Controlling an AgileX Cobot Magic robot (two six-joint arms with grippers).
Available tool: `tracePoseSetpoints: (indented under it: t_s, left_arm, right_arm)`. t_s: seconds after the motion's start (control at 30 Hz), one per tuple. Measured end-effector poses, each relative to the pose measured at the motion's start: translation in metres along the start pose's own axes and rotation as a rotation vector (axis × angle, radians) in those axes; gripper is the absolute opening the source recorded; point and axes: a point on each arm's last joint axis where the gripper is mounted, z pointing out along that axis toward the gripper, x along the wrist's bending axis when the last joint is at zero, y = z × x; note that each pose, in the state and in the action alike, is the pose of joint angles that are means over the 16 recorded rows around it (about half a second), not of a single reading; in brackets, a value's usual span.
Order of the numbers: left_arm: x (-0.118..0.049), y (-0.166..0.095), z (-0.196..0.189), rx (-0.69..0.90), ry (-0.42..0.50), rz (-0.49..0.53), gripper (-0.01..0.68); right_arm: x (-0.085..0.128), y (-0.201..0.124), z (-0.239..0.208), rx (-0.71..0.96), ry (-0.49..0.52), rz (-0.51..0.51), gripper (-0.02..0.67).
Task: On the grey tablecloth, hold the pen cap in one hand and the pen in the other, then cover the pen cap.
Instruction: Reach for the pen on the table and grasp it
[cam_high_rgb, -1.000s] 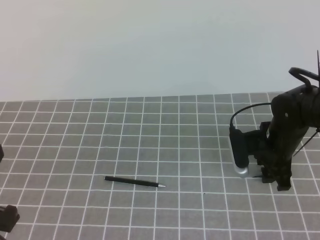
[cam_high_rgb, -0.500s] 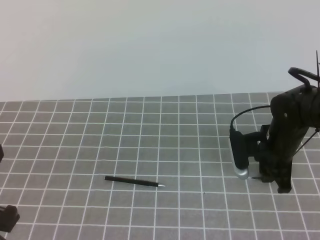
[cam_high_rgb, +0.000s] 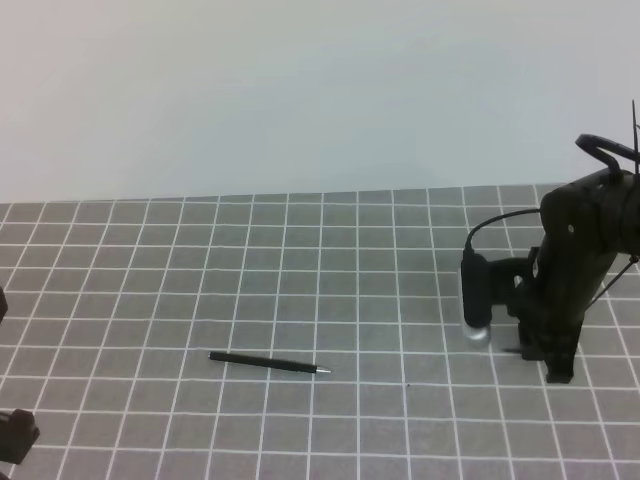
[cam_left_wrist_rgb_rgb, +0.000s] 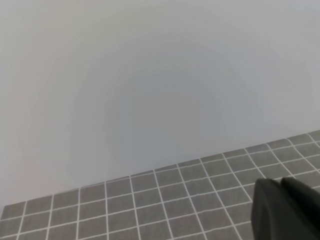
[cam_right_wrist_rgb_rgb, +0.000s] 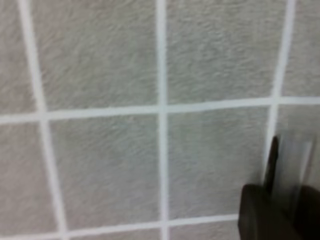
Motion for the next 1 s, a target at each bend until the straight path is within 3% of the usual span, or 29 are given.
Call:
tracePoseSetpoints:
  t_s: [0.33,0.7,0.83,1.0]
  left_arm:
    - [0.001,0.001,0.000,0.023,0.007,-0.005,-0.003]
    - [0.003,0.026,0.010,0.337,0.024,0.058,-0.003]
    - [-0.002,0.041,0.019,0.515,-0.064,0.134,-0.003]
    - [-0.015,0.053,0.043,0.712,-0.291,0.262,-0.003]
  right_arm:
    - [-0.020,0.007,-0.058,-0.044,-0.045,0.102,-0.004]
    - [-0.026,0.014,-0.130,-0.160,-0.027,0.186,-0.004]
    - [-0.022,0.017,-0.142,-0.198,0.002,0.198,-0.004]
    - [-0.019,0.018,-0.147,-0.216,0.033,0.200,-0.004]
